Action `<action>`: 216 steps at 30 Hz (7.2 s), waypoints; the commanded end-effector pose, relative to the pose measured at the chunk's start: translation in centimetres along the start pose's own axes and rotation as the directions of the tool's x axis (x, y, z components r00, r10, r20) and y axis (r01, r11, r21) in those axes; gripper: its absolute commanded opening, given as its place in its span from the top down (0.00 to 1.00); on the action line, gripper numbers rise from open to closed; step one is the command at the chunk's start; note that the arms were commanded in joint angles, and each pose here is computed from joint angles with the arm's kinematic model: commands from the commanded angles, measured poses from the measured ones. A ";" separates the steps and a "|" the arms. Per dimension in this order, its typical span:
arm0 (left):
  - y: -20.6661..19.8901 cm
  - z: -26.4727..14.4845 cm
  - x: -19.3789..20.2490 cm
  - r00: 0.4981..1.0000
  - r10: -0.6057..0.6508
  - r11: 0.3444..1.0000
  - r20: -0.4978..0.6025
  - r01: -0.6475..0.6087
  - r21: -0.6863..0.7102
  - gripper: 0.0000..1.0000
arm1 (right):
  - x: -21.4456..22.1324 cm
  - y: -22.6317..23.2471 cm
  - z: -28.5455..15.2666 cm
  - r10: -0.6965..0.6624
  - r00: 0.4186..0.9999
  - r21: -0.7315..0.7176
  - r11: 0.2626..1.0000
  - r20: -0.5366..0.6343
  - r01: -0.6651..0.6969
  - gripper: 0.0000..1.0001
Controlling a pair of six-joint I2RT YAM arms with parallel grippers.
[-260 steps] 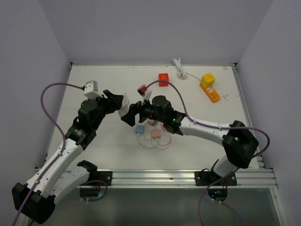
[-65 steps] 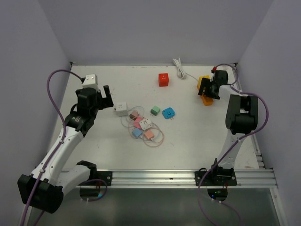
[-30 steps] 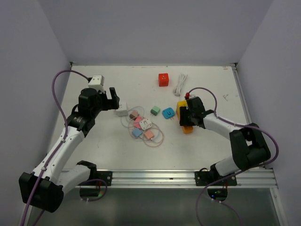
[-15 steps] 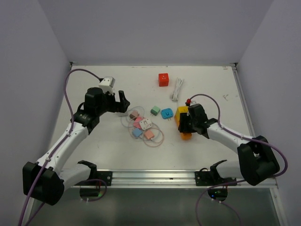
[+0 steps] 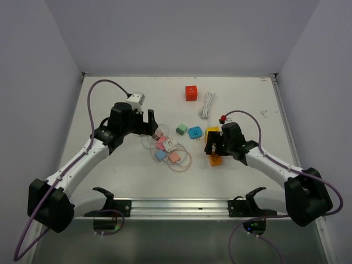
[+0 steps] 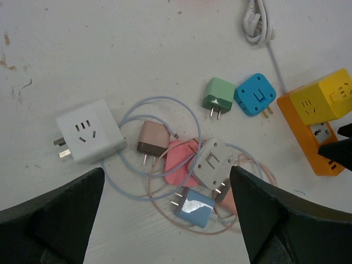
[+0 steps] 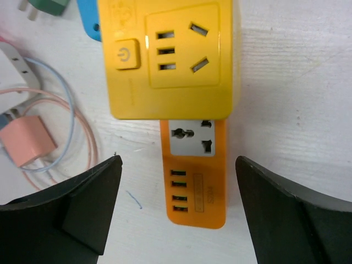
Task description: Pull the plug off the socket
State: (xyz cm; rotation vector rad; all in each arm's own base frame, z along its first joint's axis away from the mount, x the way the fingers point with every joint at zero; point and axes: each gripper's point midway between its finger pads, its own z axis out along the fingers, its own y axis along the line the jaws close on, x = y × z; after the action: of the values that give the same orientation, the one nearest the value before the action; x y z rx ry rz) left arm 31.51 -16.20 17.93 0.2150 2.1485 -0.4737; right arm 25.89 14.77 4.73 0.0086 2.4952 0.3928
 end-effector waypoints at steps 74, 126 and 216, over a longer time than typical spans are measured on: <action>-21.2 10.0 -0.9 0.912 -0.409 0.872 0.024 0.383 0.303 0.92 | -3.1 5.1 -3.8 0.193 0.968 -0.291 0.946 0.159 -0.141 0.03; -18.6 -3.1 -8.4 0.756 -0.527 0.771 0.388 0.234 0.592 1.00 | -1.1 -3.9 -1.4 0.221 0.965 0.192 0.950 0.142 -0.246 1.00; -20.0 1.8 -4.2 0.850 -0.527 0.793 0.005 0.489 0.364 1.00 | -5.7 -7.4 -4.0 0.081 0.957 0.304 0.938 0.277 -0.167 1.00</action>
State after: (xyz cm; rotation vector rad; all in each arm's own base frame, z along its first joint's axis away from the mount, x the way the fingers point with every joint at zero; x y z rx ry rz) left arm 28.91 -37.65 18.23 -0.2480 2.1678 -1.1574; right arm 27.30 17.43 13.34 -0.0122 2.2190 0.6929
